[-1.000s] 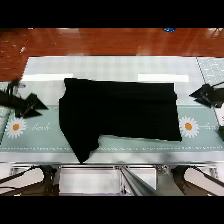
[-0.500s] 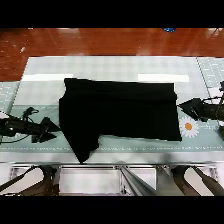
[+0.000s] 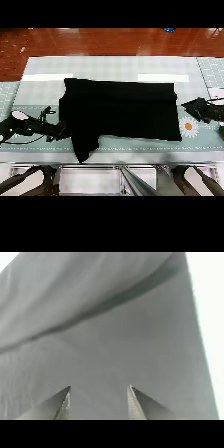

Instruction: Fold the shirts.

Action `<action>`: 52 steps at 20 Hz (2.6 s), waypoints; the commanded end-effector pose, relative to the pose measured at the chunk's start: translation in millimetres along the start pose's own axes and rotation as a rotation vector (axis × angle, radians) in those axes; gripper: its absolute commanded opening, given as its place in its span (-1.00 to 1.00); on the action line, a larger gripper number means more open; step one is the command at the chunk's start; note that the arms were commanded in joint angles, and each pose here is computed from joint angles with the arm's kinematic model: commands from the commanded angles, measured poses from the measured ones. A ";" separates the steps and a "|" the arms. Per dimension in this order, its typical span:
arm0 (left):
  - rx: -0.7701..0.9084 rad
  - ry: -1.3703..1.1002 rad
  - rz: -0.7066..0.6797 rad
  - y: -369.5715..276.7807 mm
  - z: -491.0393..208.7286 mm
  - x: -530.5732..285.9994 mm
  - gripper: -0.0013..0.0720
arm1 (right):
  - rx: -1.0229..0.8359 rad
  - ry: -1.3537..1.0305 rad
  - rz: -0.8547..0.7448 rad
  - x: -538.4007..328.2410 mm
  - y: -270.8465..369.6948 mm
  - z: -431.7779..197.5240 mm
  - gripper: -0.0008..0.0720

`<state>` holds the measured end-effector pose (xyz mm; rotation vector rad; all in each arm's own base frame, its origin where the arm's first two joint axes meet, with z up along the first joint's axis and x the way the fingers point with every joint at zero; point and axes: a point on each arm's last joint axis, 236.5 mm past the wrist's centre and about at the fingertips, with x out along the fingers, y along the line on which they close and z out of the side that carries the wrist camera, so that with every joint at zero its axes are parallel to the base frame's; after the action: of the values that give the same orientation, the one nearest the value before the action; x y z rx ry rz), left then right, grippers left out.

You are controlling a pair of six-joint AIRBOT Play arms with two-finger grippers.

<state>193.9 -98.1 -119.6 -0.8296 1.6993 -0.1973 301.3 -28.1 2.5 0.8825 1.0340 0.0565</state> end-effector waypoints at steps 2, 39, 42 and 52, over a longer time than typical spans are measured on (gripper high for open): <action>0.030 -0.007 0.012 -3.5 0.7 5.1 -0.92 | 0.242 0.165 -0.411 -32.2 -121.5 -60.2 0.16; 0.264 -0.282 -0.114 -118.8 135.0 -121.9 -0.92 | -0.085 0.162 -0.034 41.5 18.4 29.4 -0.91; 0.290 -0.266 -0.112 -138.4 165.6 -114.7 -0.92 | -0.084 0.128 0.016 55.1 39.4 62.9 -0.91; 0.244 -0.284 -0.135 -168.4 273.9 -95.8 -0.92 | -0.037 0.100 0.039 120.0 33.8 113.1 -0.91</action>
<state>498.8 -80.6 -27.9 -0.7375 1.3208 -0.3595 448.3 -20.1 -24.3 0.8438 1.1217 0.1717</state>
